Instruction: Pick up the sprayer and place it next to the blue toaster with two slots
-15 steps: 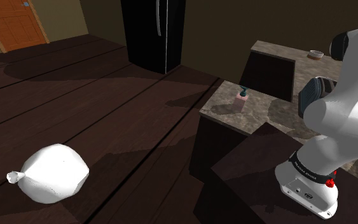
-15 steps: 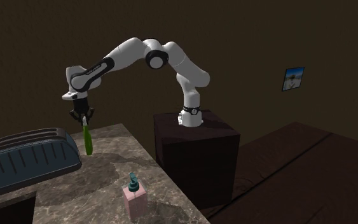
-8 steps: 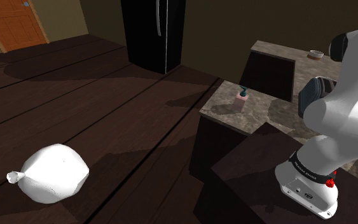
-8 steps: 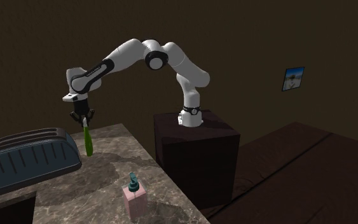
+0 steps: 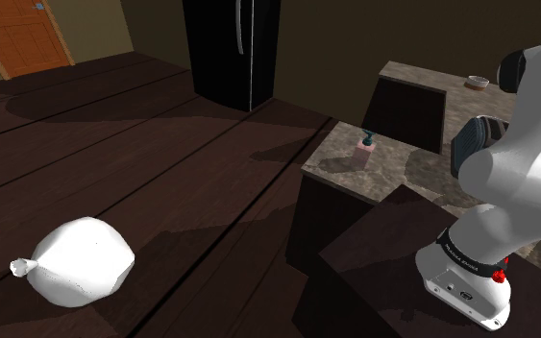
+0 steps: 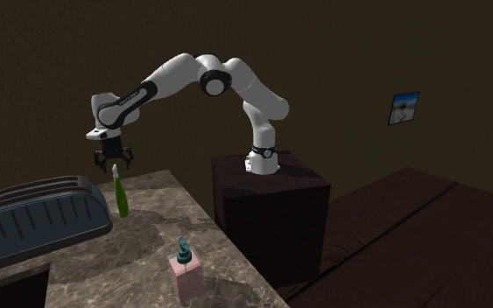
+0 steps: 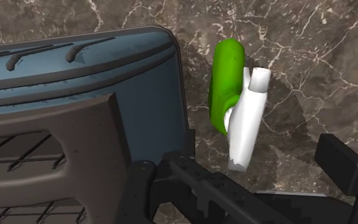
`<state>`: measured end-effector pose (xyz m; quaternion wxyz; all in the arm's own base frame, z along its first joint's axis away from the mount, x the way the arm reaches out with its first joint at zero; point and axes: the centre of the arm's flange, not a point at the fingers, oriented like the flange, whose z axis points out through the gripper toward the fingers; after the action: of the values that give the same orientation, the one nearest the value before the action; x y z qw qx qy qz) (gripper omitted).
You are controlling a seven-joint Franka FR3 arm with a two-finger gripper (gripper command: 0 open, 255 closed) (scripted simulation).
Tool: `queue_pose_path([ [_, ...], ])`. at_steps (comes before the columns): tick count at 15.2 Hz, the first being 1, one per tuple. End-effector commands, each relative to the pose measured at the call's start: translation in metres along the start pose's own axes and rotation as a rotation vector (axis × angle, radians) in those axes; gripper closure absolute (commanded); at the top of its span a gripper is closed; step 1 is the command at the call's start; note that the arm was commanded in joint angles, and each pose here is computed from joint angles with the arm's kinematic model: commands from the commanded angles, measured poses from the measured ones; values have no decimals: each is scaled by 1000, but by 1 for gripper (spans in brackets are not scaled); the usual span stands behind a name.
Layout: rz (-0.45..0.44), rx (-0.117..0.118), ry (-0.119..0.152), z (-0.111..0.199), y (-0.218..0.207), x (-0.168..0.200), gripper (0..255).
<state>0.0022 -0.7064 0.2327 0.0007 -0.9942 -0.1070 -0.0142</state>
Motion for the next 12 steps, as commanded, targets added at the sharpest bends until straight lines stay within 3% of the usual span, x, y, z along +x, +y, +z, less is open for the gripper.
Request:
queue_pose_path([
  [1,0,0,0,-13,0,0,0],
  [4,0,0,0,-50,0,0,0],
  [12,0,0,0,-50,0,0,0],
])
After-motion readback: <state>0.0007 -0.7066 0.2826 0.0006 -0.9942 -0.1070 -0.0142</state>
